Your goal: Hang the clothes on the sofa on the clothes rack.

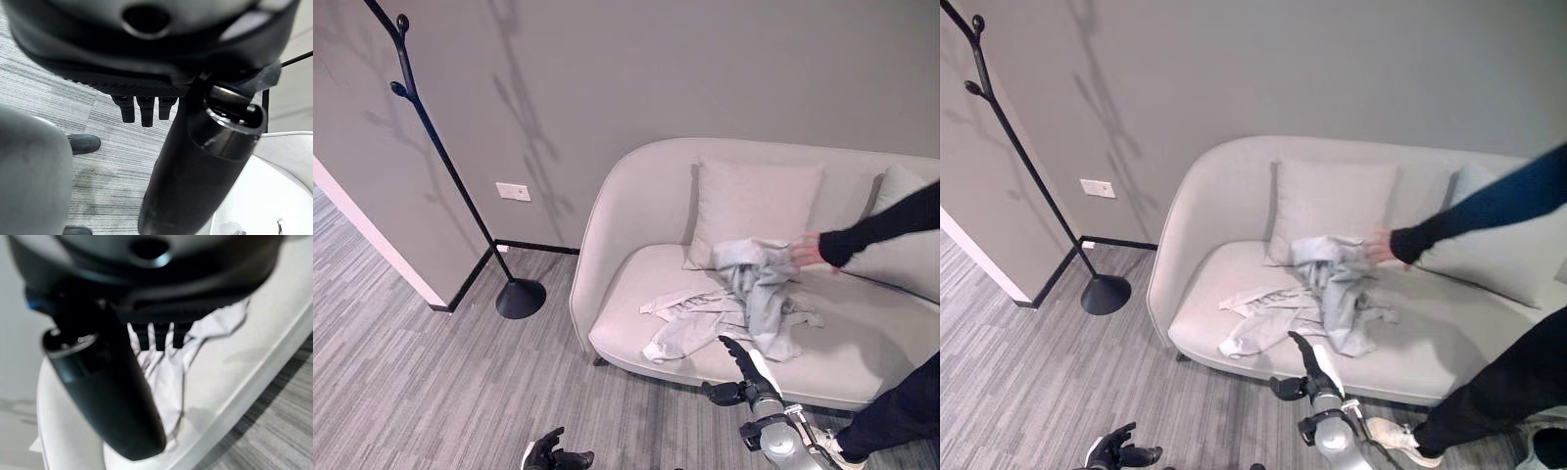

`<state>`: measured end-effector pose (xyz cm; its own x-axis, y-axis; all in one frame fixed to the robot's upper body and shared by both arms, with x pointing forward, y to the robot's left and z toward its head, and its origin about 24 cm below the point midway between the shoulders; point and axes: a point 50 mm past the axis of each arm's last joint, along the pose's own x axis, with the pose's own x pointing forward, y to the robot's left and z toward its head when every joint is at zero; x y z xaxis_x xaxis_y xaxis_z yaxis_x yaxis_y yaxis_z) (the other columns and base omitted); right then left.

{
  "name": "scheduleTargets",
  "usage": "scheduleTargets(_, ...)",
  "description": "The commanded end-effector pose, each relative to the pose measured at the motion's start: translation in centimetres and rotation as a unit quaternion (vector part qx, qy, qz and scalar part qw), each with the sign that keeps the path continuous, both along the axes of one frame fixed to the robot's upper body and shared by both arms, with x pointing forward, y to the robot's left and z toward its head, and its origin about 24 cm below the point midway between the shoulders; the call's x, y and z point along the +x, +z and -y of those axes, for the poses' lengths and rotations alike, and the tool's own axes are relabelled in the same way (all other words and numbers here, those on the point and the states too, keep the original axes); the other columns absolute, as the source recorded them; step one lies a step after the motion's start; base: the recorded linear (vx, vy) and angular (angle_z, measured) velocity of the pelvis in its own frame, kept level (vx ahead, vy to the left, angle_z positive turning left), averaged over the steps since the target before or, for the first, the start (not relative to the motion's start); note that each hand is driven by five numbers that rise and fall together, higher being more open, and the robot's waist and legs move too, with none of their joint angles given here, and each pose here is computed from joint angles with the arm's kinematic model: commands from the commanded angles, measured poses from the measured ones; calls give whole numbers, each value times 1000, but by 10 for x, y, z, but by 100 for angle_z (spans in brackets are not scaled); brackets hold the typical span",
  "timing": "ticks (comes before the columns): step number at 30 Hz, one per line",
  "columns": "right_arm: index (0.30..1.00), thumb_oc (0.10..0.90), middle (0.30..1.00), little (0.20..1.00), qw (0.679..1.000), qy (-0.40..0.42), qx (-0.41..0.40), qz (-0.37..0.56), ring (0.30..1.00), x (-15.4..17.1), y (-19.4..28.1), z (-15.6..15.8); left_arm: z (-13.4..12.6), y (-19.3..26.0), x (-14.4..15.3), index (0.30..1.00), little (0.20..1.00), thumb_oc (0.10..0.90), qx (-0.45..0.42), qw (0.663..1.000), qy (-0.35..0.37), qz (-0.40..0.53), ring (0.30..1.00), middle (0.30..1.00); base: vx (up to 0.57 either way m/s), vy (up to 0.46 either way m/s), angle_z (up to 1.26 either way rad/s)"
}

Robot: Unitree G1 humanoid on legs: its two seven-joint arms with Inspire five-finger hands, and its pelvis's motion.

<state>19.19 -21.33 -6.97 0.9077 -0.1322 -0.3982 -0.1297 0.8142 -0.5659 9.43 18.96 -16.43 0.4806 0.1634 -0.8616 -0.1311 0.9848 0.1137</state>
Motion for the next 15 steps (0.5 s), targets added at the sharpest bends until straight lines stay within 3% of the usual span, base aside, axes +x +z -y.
scheduleTargets(1, 900, 800, 900, 900, 991, 34, -8, 126, 900, 36, 44, -10, 5, -3, -1, 900, 900, 800, 10, 999, -45, -21, 900, 900, 34, 55, 1)
scheduleTargets(7, 900, 800, 900, 900, 991, 30, -75, 105, 900, 39, 38, 5, 4, -2, 0, 900, 900, 800, 18, 997, -69, -16, 900, 900, 31, 38, 4)
scheduleTargets(9, 900, 800, 900, 900, 982, -35, -134, 128, 900, 61, 54, 41, -6, 2, 7, 900, 900, 800, 31, 997, -74, 2, 900, 900, -115, 75, 10)
scheduleTargets(12, 900, 800, 900, 900, 968, -73, -174, 163, 900, 84, 83, 68, -10, 6, 14, 900, 900, 800, 36, 996, -78, 19, 900, 900, -127, 91, -16)
scheduleTargets(15, 900, 800, 900, 900, 960, -98, -197, 174, 900, 91, 96, 82, -18, 9, 18, 900, 900, 800, 34, 998, -50, 31, 900, 900, 173, -273, 24)
